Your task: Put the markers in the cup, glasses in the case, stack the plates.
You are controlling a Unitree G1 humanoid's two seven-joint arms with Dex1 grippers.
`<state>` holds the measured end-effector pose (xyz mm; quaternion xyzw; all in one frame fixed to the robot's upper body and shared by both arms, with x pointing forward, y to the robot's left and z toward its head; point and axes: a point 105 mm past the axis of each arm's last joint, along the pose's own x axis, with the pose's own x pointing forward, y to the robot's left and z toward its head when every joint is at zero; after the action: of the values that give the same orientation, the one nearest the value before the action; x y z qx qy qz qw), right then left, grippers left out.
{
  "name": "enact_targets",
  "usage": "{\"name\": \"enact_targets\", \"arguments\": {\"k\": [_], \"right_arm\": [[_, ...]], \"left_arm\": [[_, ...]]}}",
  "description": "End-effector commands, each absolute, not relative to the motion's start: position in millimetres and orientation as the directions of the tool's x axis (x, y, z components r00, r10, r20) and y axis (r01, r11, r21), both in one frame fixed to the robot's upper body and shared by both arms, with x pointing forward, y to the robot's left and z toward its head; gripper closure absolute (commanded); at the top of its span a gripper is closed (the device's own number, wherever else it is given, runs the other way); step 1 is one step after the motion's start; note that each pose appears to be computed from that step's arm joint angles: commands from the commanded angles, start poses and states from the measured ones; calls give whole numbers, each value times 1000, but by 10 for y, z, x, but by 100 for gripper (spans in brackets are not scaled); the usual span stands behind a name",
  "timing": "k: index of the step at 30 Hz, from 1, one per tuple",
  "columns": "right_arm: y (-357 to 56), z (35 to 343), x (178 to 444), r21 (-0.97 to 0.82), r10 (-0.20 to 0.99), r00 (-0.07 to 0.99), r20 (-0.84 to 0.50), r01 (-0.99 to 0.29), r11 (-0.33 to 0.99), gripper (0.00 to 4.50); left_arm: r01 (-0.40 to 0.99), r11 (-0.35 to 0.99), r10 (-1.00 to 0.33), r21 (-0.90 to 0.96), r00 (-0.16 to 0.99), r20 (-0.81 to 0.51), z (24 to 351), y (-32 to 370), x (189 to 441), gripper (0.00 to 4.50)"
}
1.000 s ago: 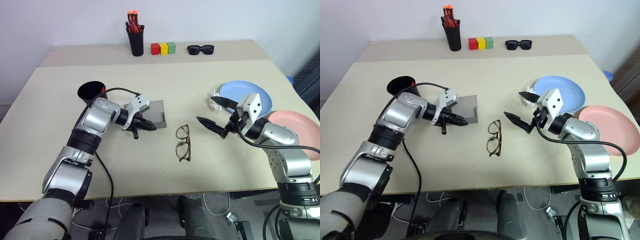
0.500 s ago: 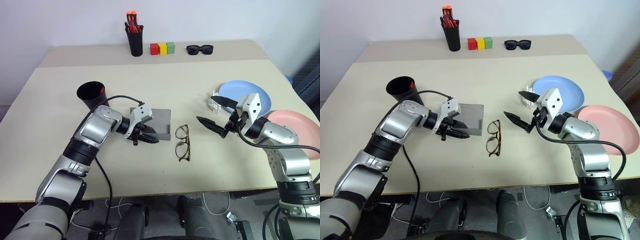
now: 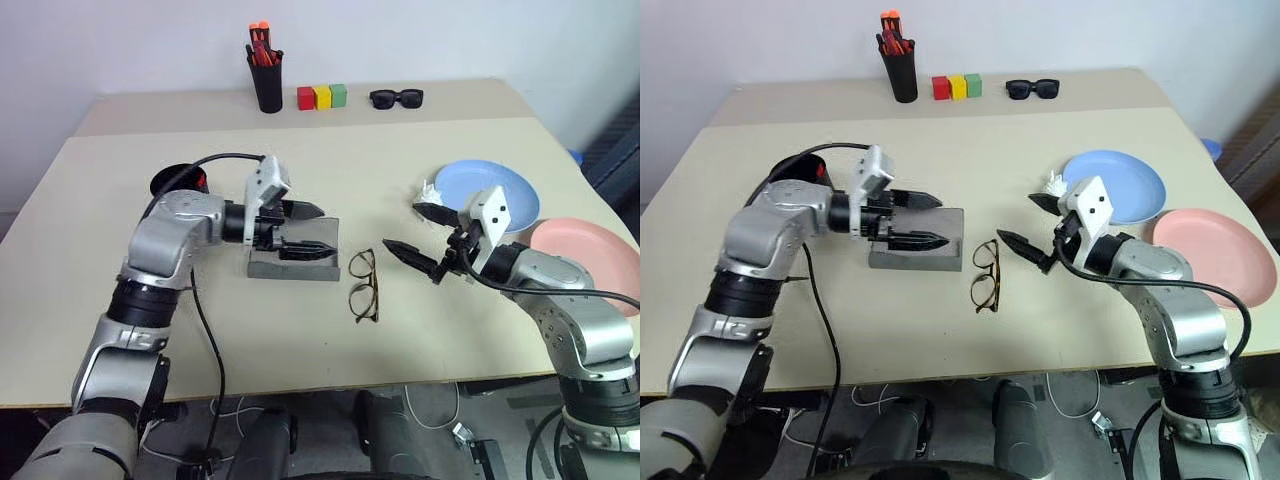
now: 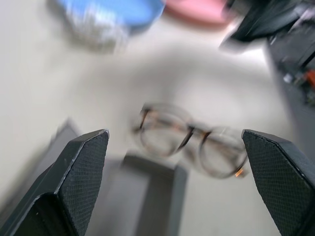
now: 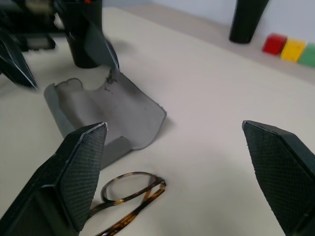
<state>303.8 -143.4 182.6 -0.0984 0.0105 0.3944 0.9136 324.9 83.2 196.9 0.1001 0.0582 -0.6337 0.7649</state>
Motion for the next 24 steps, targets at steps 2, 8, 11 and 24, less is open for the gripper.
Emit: {"name": "enact_targets", "arguments": {"k": [2, 8, 11, 24], "right_arm": [[-1317, 1935, 3009, -137, 639, 755, -149, -656, 743, 0], [-1405, 1869, 3101, -62, 524, 804, -282, -560, 826, 0], [-1360, 1861, 3086, -50, 512, 795, -325, -555, 830, 0], [-1127, 1643, 2984, 18, 479, 751, -455, -530, 848, 0]], "left_arm": [[973, 184, -969, 136, 203, -140, 2042, 1096, 3064, 6], [967, 205, -969, 152, 222, -111, 1981, 1281, 2891, 6], [966, 206, -971, 157, 221, -91, 2004, 1303, 2840, 6], [968, 206, -972, 142, 219, -87, 2023, 1402, 2816, 6]]}}
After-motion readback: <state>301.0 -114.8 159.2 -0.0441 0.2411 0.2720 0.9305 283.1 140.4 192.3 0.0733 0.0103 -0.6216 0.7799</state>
